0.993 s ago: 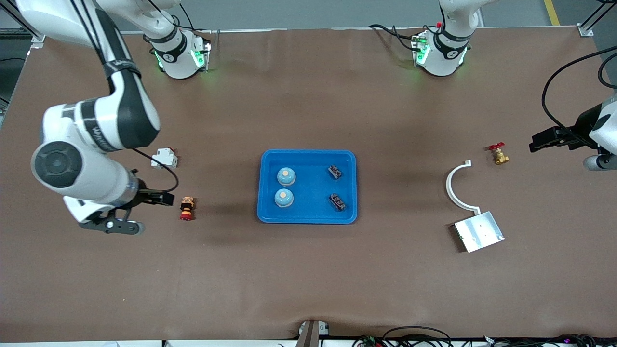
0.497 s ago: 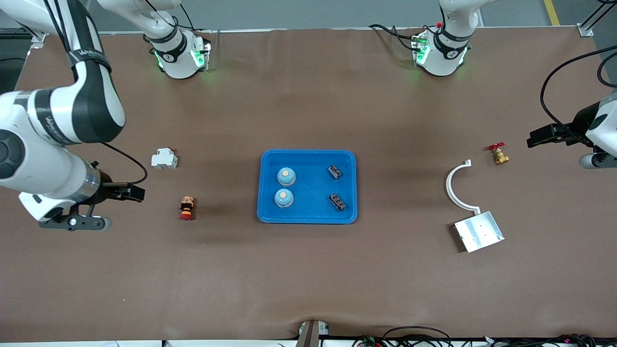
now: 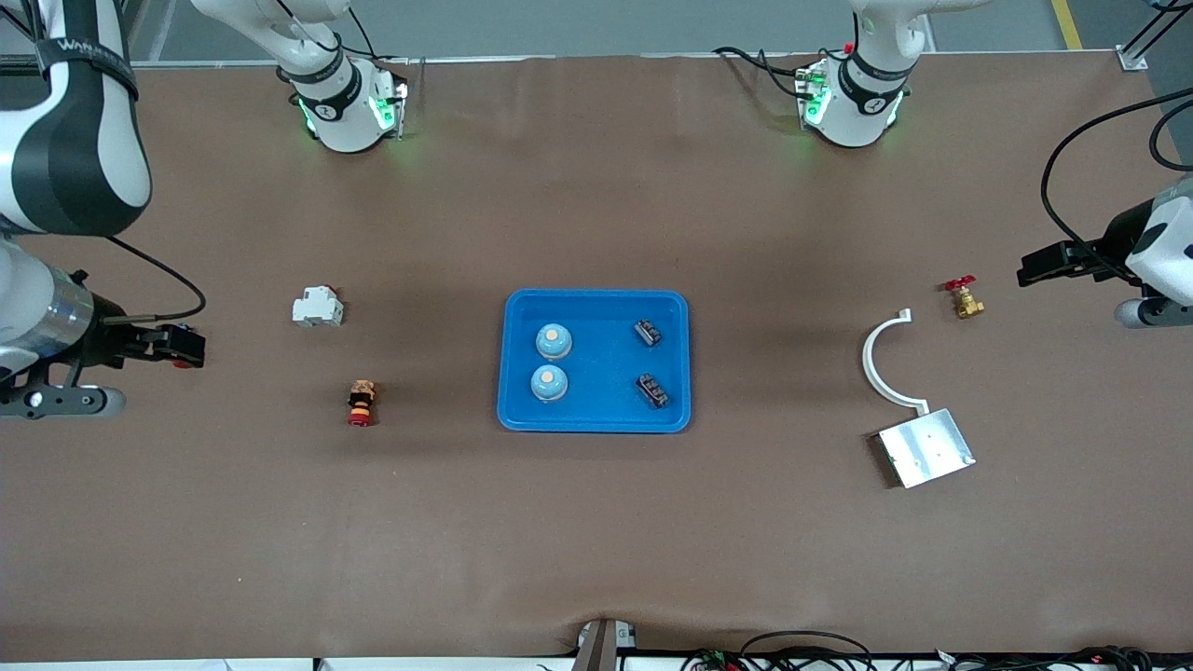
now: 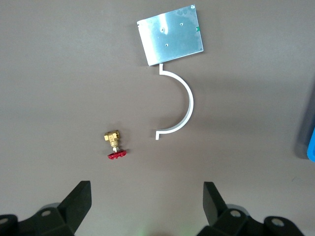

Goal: Place electrolytic capacitor and blue bell in tray

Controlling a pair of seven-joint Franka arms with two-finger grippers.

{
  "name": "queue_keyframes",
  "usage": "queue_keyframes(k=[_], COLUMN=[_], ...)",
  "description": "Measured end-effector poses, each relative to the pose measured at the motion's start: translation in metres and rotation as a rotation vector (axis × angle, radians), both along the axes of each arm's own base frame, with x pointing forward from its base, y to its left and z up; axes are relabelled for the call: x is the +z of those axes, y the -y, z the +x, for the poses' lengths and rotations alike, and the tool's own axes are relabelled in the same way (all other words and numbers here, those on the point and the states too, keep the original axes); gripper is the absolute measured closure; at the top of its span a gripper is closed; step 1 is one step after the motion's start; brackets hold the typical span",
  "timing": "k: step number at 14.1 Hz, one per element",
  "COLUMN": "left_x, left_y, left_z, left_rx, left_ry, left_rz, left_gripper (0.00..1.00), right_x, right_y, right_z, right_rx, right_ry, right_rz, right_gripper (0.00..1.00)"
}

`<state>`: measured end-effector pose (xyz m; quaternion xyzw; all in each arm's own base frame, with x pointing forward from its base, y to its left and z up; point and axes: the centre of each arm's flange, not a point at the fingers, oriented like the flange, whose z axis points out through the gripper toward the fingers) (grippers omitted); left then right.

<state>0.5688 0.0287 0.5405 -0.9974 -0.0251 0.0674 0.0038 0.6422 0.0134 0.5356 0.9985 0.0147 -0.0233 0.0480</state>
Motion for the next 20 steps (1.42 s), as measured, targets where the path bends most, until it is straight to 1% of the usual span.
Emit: queue_keyframes(k=[3,5,7,9,13,15,17,20], left_x=[0.001,0.001,0.000,-0.002,-0.005,-0.002,0.000,0.004], left_y=[0.001,-0.001,0.001,0.003,0.004,0.003,0.002,0.004], left_z=[0.000,0.000,0.000,0.001,0.002,0.003,0.003,0.004], left_rx=[0.000,0.002,0.000,-0.005,-0.006,-0.005,-0.003,-0.003], left_ry=[0.001,0.000,-0.002,-0.005,-0.010,-0.004,-0.001,0.008], left_rz=[0.002,0.002,0.002,0.002,0.002,0.002,0.003,-0.007], left_gripper=[0.00,0.00,0.00,0.00,0.00,0.00,0.00,0.00], right_x=[0.016,0.023,0.032,0.046,0.082,0.092,0.093,0.089], right_y=[-0.006,-0.011,-0.009,-0.007,-0.008,-0.009,-0.007,-0.003], right_z=[-0.016,-0.025,-0.032,-0.043,-0.081,-0.094,-0.098,-0.097], right_rx=[0.005,-0.007,-0.019,-0.024,-0.021,-0.021,-0.024,-0.033], right_ry=[0.010,0.013,0.023,0.041,0.084,0.095,0.096,0.092], right_rz=[0.007,0.068,0.095,0.099,0.093,0.091,0.090,0.089], right_gripper=[0.00,0.00,0.00,0.00,0.00,0.00,0.00,0.00])
